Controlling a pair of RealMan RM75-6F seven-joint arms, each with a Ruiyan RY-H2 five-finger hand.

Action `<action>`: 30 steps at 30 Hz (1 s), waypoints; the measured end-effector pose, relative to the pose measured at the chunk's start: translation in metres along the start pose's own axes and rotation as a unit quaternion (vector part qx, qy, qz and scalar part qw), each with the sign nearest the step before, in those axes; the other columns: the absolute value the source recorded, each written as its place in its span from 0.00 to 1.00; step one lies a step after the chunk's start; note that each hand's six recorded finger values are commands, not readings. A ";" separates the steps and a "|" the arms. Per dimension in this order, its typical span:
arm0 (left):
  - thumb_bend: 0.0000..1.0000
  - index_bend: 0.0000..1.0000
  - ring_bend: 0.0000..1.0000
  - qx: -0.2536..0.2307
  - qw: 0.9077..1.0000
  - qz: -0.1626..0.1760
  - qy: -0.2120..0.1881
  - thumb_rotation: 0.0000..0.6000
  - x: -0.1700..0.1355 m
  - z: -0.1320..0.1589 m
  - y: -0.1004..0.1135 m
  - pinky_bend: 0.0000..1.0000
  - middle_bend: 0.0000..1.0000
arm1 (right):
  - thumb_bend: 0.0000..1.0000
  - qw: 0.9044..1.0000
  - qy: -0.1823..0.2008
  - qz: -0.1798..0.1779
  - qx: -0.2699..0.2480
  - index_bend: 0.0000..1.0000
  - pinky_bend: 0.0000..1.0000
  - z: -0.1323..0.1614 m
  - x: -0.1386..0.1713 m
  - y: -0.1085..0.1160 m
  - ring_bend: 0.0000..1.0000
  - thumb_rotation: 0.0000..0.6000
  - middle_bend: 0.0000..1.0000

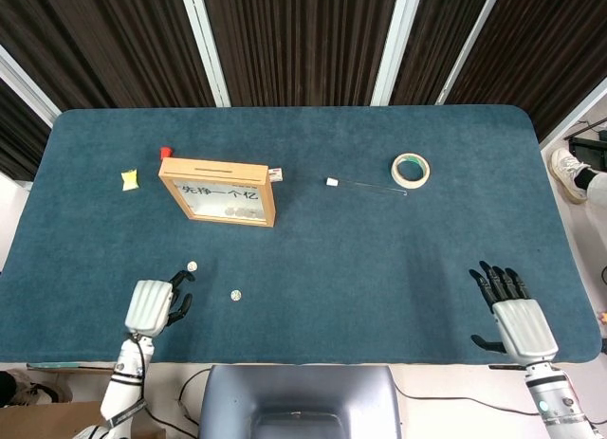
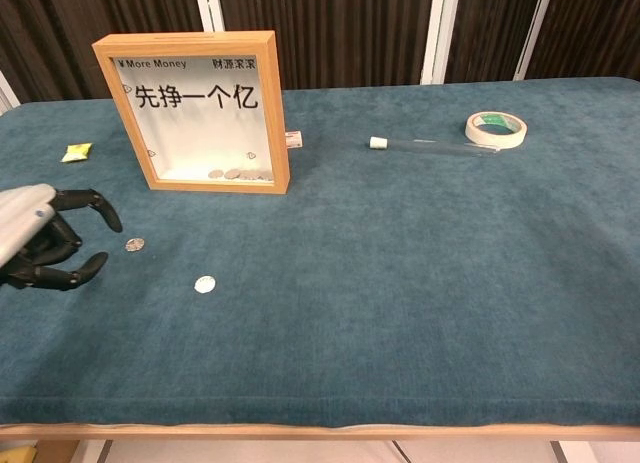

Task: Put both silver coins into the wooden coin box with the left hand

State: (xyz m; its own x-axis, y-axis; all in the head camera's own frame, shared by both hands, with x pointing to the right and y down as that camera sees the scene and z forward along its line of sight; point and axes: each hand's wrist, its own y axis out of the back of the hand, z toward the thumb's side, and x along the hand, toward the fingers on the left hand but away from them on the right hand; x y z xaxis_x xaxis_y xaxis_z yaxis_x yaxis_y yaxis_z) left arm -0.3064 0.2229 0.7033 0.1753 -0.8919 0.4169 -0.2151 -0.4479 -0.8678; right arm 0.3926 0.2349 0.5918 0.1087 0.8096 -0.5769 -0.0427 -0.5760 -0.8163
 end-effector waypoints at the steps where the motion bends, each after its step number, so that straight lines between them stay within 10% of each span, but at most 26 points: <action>1: 0.41 0.43 1.00 0.005 1.000 -0.001 0.004 1.00 0.004 0.000 -0.004 1.00 1.00 | 0.18 1.000 0.001 0.001 0.001 0.00 0.00 0.000 0.000 0.000 0.00 1.00 0.00; 30: 0.39 0.41 1.00 0.055 0.997 -0.026 0.057 1.00 0.048 -0.018 -0.040 1.00 1.00 | 0.18 1.000 -0.004 0.004 0.000 0.00 0.00 -0.003 -0.001 0.001 0.00 1.00 0.00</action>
State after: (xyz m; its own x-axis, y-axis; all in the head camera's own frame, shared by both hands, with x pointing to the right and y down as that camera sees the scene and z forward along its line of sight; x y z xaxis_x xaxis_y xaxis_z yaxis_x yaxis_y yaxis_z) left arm -0.3070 0.1967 0.7631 0.0724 -0.8715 0.4851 -0.1000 -0.4902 -0.8658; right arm 0.3950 0.2333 0.5921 0.1003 0.8060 -0.5833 -0.0440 -0.5821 -0.8119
